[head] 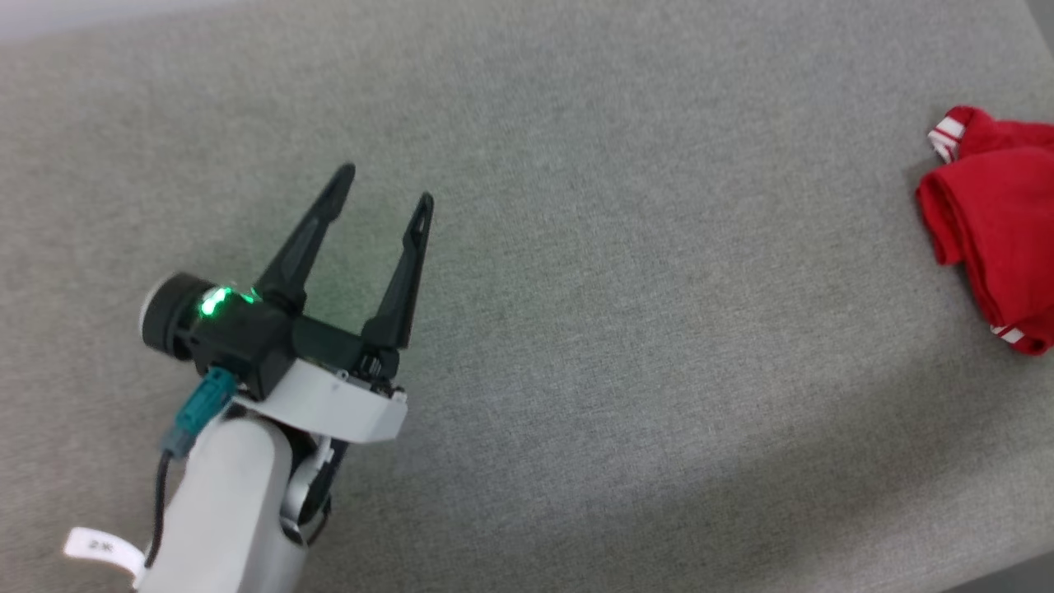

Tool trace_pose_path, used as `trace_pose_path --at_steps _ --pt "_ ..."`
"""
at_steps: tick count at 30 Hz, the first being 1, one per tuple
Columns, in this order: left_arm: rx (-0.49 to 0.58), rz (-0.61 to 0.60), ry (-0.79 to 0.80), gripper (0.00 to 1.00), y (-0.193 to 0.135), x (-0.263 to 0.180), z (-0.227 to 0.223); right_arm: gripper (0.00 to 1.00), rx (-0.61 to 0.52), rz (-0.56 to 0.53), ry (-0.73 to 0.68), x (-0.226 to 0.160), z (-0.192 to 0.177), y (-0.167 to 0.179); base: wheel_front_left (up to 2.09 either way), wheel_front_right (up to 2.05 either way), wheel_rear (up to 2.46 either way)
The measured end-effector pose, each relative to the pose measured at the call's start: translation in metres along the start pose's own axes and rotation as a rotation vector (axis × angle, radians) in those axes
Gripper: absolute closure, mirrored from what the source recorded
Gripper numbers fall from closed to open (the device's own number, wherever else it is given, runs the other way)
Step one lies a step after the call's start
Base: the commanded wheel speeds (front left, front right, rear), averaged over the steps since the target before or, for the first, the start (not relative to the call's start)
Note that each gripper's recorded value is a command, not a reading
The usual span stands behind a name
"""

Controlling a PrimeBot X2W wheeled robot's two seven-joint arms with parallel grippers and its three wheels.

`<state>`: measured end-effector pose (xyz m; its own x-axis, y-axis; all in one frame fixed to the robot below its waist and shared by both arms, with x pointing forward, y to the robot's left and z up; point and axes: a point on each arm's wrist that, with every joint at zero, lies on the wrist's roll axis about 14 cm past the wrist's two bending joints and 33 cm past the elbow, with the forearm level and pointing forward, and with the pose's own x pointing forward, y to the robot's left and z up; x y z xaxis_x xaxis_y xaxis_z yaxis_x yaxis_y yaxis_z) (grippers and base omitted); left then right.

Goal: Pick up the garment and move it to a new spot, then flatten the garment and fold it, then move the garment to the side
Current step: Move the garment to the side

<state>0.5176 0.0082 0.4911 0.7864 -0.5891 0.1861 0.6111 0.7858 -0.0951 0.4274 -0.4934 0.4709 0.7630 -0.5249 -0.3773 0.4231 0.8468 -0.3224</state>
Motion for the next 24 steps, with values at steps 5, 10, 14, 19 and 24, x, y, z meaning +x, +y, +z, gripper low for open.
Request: trace_pose_path --at_steps 5,10,14,19,24 --pt "-0.024 0.05 0.011 0.0 -0.003 -0.018 0.009 0.0 -0.005 0.026 -0.015 -0.011 0.006 0.002 0.0 0.0 0.0" --pt "-0.032 0.142 0.055 0.0 0.007 -0.05 0.008 0.0 -0.016 0.143 -0.038 -0.023 0.001 0.045 0.0 0.0 0.0" --pt "-0.054 0.235 0.086 0.0 0.018 -0.081 0.007 0.0 0.042 0.221 -0.081 -0.032 0.0 0.076 0.0 0.0 0.0" --pt "-0.046 0.349 0.108 0.0 0.035 -0.12 0.011 0.0 0.087 0.338 -0.162 -0.042 0.014 0.123 0.0 0.0 0.0" --pt "-0.031 0.439 0.133 0.0 0.045 -0.159 0.014 0.0 0.15 0.491 -0.248 -0.067 0.034 0.183 0.0 0.0 0.0"
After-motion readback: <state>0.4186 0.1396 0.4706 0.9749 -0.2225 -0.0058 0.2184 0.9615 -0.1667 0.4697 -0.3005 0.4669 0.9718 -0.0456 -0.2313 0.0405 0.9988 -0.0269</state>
